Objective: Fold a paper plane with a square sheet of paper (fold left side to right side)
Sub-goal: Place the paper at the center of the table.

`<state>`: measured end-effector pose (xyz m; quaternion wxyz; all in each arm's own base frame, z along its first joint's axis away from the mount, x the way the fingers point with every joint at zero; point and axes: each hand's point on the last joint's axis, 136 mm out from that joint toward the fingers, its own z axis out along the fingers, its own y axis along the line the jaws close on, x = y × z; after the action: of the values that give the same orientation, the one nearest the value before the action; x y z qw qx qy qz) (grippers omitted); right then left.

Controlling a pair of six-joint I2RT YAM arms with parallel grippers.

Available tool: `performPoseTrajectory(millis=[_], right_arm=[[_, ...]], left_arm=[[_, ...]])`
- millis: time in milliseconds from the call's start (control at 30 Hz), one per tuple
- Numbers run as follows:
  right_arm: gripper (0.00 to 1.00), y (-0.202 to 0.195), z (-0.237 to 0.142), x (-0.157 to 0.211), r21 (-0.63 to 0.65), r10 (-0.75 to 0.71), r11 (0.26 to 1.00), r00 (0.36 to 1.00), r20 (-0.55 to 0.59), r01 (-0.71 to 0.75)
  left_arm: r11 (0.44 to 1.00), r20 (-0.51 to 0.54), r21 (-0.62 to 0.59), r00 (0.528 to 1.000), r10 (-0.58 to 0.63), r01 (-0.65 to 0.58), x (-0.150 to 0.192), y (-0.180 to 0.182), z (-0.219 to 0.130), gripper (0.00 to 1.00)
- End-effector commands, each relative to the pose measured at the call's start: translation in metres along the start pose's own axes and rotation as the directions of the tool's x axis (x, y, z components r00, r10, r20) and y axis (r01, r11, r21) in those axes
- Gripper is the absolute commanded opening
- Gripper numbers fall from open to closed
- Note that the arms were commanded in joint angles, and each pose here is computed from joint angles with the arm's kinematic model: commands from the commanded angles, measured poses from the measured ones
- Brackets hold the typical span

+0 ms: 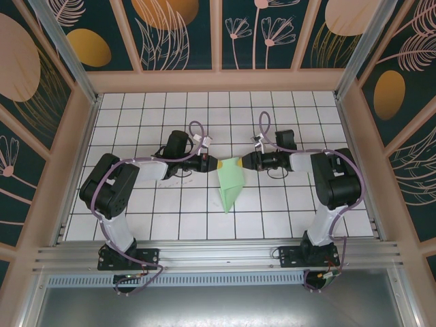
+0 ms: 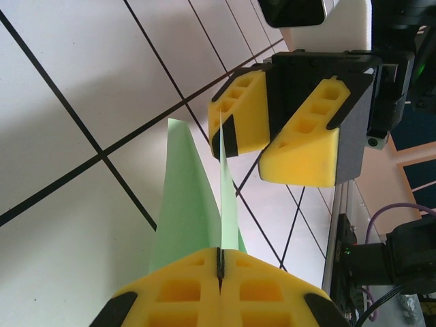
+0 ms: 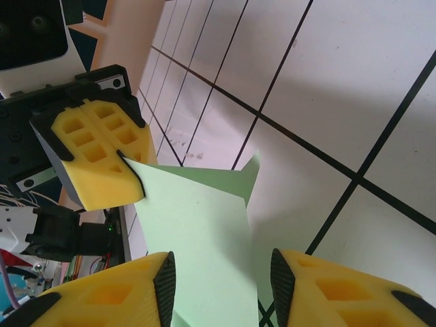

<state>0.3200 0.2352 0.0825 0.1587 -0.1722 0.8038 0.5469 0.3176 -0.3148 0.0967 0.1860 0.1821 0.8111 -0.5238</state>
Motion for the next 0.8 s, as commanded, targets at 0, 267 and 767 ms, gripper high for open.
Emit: performPoseTrajectory(millis=[0, 267, 767], right_arm=[[0.41, 0.017, -0.003, -0.008, -0.039, -0.070, 0.997, 0.998, -0.001, 0.070], [0.21, 0.019, -0.004, -0.007, -0.034, -0.067, 0.997, 0.998, -0.017, 0.066], [0.00, -0.004, -0.006, -0.013, 0.134, 0.161, 0.978, 0.987, 0.014, -0.162]], left_arm=[[0.999, 0.000, 0.013, 0.999, 0.034, -0.034, 0.000, 0.001, 0.000, 0.00], [0.999, -0.005, 0.008, 0.999, 0.034, -0.034, 0.001, 0.005, 0.003, 0.00], [0.917, 0.131, -0.368, 0.967, 0.218, -0.156, -0.043, 0.002, -0.049, 0.62]])
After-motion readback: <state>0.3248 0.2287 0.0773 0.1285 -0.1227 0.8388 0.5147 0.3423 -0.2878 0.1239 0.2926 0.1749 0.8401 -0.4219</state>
